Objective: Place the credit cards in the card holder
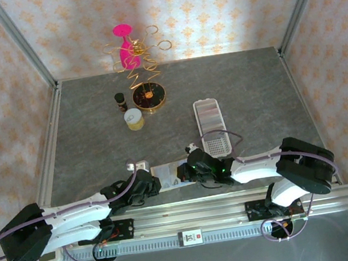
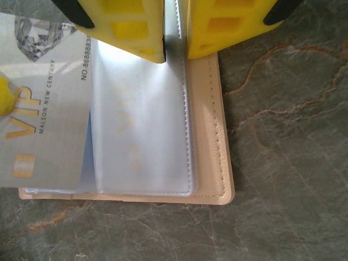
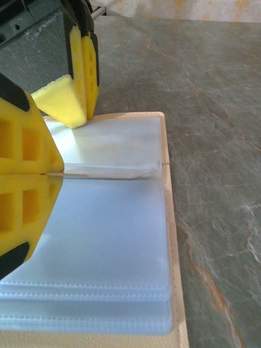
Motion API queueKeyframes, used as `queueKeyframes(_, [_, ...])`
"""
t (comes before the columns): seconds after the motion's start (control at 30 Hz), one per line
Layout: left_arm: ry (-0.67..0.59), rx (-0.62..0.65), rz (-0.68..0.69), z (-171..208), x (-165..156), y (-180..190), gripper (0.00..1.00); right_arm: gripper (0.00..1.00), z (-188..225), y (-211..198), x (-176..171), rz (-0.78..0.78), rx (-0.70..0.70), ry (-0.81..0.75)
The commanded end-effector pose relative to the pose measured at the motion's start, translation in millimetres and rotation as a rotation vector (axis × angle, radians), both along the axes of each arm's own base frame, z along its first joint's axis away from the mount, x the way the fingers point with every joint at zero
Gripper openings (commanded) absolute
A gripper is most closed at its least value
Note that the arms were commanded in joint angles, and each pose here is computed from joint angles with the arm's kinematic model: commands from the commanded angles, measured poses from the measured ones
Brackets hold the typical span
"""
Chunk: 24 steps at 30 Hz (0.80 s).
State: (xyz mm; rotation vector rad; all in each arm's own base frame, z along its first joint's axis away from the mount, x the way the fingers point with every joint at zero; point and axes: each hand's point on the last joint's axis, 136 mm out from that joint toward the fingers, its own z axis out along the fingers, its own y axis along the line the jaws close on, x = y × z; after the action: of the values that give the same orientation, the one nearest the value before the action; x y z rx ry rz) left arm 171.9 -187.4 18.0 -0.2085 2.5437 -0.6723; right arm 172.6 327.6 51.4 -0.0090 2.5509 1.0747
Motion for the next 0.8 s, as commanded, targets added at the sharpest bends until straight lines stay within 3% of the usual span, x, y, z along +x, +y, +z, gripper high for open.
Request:
queueKeyframes(0.0, [0.034, 0.05, -0.005, -15.3, -8.6, 9.5, 0.16, 0.0, -9.0, 1.4, -8.4, 0.02, -0.011, 0.028])
queueKeyframes(0.77, [0.025, 0.047, 0.009, -15.2, -8.6, 13.0, 0.15, 0.0, -3.8, 22.6, -3.5, 0.054, 0.001, 0.036])
